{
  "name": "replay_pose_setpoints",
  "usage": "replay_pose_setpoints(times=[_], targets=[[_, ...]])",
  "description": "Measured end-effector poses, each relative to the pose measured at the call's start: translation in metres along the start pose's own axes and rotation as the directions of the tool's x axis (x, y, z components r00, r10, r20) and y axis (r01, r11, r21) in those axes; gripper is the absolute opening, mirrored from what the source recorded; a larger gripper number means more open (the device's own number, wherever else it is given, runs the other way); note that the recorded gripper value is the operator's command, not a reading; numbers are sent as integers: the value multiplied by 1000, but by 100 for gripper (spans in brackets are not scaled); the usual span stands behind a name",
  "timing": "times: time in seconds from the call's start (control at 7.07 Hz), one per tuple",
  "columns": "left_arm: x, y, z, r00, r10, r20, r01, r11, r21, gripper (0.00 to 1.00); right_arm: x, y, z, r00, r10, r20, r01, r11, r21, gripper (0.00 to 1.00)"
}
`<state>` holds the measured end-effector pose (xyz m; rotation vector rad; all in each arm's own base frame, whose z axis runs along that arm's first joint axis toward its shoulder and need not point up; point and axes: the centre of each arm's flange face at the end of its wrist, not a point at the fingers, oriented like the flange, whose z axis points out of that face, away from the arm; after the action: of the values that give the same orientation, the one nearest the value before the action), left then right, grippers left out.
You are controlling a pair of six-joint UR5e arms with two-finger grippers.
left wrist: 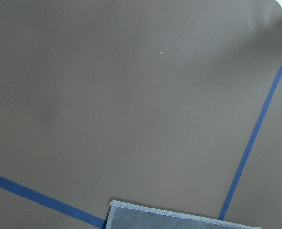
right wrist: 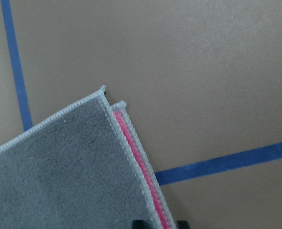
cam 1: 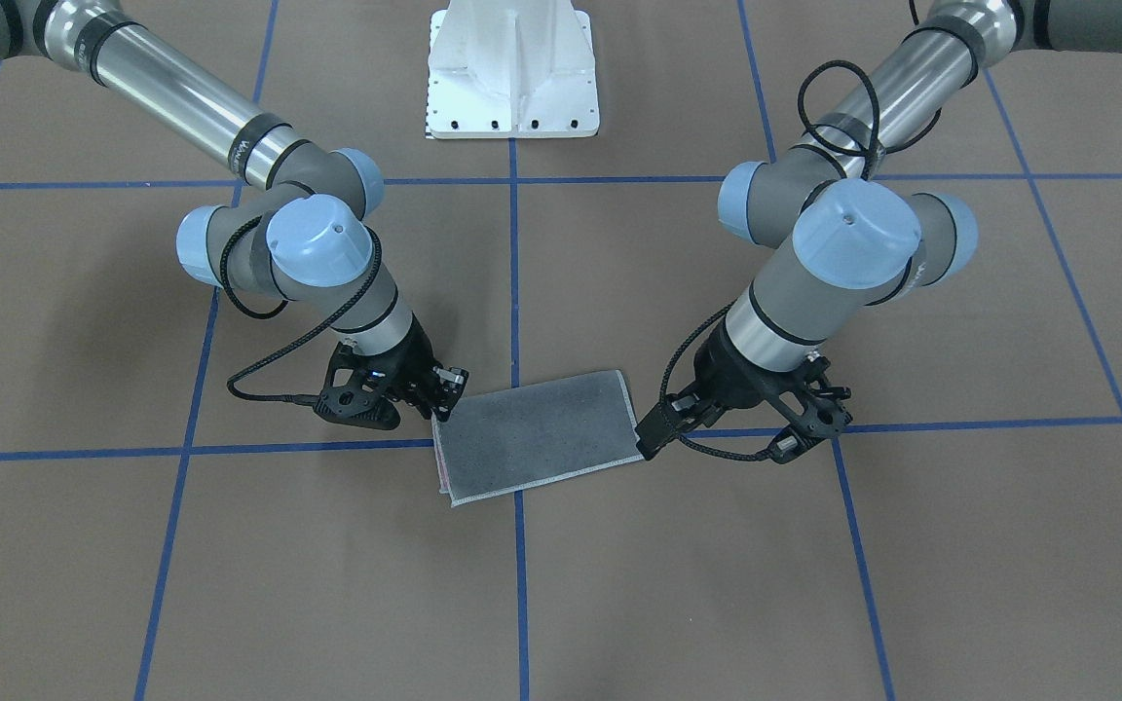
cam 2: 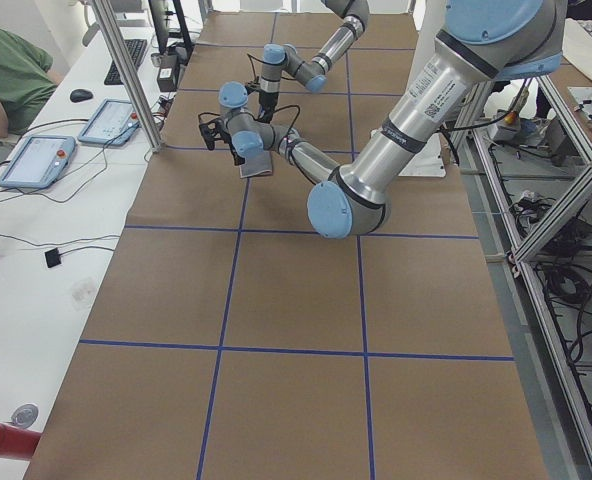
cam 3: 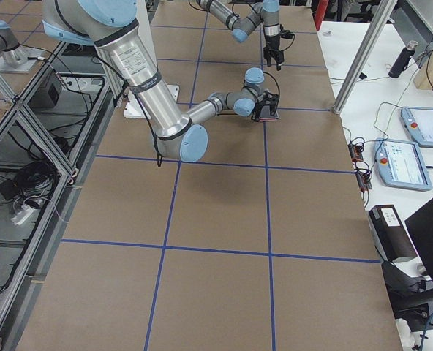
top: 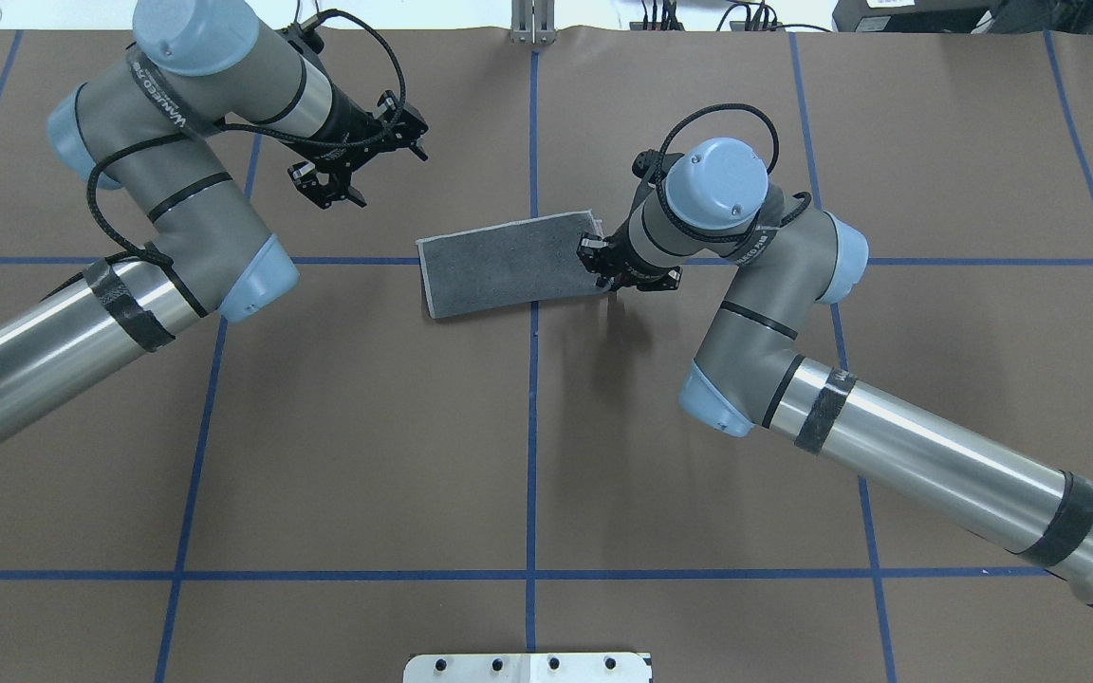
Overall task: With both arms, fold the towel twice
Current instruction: 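Grasp the folded towel's end with the right gripper while the left arm withdraws, then fold the grasped end over toward the robot with the right gripper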
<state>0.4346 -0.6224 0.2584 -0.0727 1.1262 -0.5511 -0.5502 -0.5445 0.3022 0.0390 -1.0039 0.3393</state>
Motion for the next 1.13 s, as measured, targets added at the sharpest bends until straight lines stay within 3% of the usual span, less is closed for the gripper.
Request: replay_pose_setpoints(times=[0.42,0.85,1.13], targets=[[1,-3,-3,1000,-2,-2,2,1000,4,100,1,0,-16,1000,-4,31,4,1000,-27,0],[0,-6,-5,1000,-4,-3,4,1000,7,100,18,21,-60,994,-24,106,37,991,-126,0],[-2,-6,-4,1000,-6,-1,6,1000,8,100,23,37,-75,990,-37,134,58,986,-159,0]])
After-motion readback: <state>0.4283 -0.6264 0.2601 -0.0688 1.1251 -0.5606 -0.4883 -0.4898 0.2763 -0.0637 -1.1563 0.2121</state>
